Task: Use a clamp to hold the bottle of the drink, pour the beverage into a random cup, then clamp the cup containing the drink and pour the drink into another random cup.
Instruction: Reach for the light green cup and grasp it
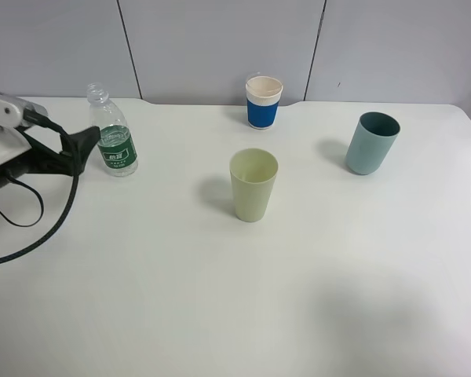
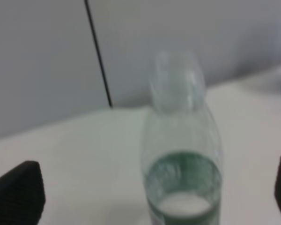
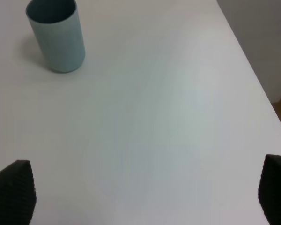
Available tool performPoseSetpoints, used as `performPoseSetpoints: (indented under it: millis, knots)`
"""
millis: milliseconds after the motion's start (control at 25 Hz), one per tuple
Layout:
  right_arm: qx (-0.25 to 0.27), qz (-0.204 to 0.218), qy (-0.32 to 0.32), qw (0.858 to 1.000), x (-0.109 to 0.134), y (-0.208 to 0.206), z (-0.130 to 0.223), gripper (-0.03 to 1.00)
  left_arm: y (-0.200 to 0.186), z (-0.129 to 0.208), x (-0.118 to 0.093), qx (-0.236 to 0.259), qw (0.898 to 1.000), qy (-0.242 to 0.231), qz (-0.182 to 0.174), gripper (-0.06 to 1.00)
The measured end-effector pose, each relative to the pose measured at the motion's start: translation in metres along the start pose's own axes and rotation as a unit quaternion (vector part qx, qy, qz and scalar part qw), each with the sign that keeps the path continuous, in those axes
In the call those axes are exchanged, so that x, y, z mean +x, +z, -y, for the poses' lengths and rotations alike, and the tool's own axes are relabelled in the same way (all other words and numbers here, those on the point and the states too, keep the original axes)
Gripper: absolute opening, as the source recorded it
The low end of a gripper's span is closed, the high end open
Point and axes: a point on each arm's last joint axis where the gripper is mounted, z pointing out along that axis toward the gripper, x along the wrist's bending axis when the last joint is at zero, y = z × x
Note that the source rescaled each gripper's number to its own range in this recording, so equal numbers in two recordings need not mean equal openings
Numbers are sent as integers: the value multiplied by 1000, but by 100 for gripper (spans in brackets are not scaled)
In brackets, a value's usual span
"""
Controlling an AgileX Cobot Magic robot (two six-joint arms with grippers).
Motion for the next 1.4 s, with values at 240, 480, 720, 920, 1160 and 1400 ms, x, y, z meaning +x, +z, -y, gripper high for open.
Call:
performPoseSetpoints:
  millis: [240, 480, 720, 920, 1160, 1400]
  knots:
    - [0, 0, 0, 1000, 0, 0, 0, 100, -25, -46, 3, -28, 998, 35, -33, 100]
    - [0, 0, 0, 1000, 0, 0, 0, 100, -55, -82, 6, -20, 995, 53, -79, 100]
    - [0, 0, 0, 1000, 0, 0, 0, 100, -94, -119, 9, -3, 990, 21, -137, 100]
    - [0, 0, 0, 1000, 0, 0, 0, 100, -131, -140, 4, 5, 987, -5, -160, 100]
    - [0, 0, 0, 1000, 0, 0, 0, 100, -170, -152, -6, 19, 985, -40, -165, 100]
    - [0, 0, 0, 1000, 0, 0, 0, 100, -196, -156, -13, 41, 984, -52, -166, 100]
